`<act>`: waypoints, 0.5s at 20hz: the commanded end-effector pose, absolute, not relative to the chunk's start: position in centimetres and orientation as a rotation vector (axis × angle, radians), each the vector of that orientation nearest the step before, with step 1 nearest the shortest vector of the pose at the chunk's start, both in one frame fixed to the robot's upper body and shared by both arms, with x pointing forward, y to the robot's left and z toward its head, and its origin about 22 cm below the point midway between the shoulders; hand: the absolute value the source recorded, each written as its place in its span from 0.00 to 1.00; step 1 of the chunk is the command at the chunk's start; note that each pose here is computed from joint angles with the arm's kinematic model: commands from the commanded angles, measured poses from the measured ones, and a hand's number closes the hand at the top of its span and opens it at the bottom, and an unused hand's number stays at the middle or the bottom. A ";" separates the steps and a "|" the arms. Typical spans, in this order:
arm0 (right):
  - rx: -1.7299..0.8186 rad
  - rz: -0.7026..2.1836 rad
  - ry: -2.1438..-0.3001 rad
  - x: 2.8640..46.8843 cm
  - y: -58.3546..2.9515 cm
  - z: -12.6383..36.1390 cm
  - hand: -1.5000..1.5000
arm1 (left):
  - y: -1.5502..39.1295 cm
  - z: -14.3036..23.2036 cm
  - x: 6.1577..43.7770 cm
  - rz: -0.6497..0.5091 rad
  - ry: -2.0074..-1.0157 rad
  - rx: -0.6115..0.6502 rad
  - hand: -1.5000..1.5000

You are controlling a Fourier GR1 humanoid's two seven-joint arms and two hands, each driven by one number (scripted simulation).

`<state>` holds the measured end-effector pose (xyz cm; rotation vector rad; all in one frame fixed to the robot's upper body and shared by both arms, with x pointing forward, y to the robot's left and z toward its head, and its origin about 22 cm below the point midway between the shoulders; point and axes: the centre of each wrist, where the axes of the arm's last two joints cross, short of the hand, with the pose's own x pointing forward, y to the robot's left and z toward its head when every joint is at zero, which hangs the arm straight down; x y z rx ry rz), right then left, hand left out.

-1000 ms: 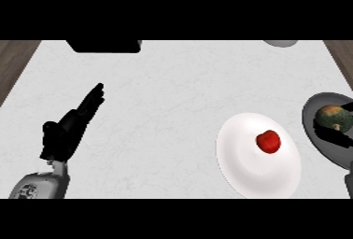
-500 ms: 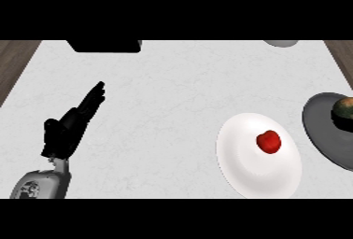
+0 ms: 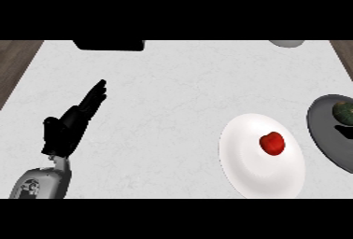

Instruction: Pick the squash from the plate and place it in the pan

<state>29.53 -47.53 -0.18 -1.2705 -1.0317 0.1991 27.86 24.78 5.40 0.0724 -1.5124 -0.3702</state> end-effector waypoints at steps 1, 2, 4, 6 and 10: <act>-1.190 0.126 -1.078 29.9 -48.2 0.1 0.00 | 25.0 7.4 27.3 -0.372 -1.509 0.068 0.50; -1.183 0.102 -1.128 29.5 -47.3 -1.4 0.00 | 23.7 6.2 27.8 -0.363 -1.523 0.070 0.50; -1.142 0.025 -1.206 29.7 -48.8 0.5 0.00 | 23.6 6.4 28.2 -0.362 -1.525 0.066 0.50; -1.116 -0.060 -1.302 29.8 -48.2 -0.1 0.00 | 24.1 5.1 27.5 -0.365 -1.512 0.048 0.50; -1.048 -0.284 -1.433 29.5 -49.2 0.7 0.00 | 24.1 5.0 27.3 -0.361 -1.510 0.076 0.50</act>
